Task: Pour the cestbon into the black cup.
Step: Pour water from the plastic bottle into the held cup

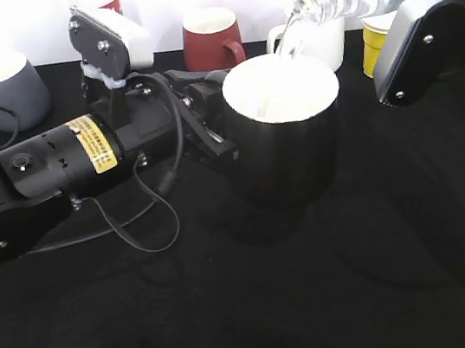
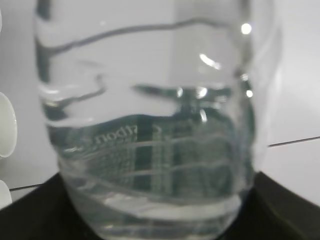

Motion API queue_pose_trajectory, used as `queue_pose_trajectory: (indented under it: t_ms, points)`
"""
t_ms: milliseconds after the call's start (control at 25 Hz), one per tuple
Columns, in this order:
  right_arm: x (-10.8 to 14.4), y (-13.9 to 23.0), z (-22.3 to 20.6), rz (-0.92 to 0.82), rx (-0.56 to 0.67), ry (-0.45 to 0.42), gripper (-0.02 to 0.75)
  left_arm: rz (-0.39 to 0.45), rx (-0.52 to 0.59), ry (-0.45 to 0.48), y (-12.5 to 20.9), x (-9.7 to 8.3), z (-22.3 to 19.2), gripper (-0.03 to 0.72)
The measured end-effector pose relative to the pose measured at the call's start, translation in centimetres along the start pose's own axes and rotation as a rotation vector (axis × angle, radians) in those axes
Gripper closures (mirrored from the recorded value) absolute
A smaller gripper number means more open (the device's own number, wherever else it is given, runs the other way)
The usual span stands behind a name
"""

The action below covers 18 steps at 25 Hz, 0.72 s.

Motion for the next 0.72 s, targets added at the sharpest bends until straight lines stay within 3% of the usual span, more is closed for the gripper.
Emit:
queue_pose_trajectory:
  t_ms: [320,720]
  points:
    - [-0.20,0.40,0.01,0.112,0.024,0.009,0.242,-0.001,0.008,-0.003,0.16,0.05,-0.01,0.610]
    - [-0.30,0.50,0.01,0.118,0.030,0.014,0.243,-0.005,0.011,-0.001,0.20,0.03,-0.01,0.617]
Point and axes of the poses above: a point on each arm's last joint axis where the gripper is mounted, z pointing back along that axis away from the gripper, x along the wrist's bending axis when the last joint is at zero, y = z × x, the point moved 8 cm from there along -z, pointing out along that axis toward the gripper, and after that the axes turned 6 degrees about z, right-handed, at the moved point
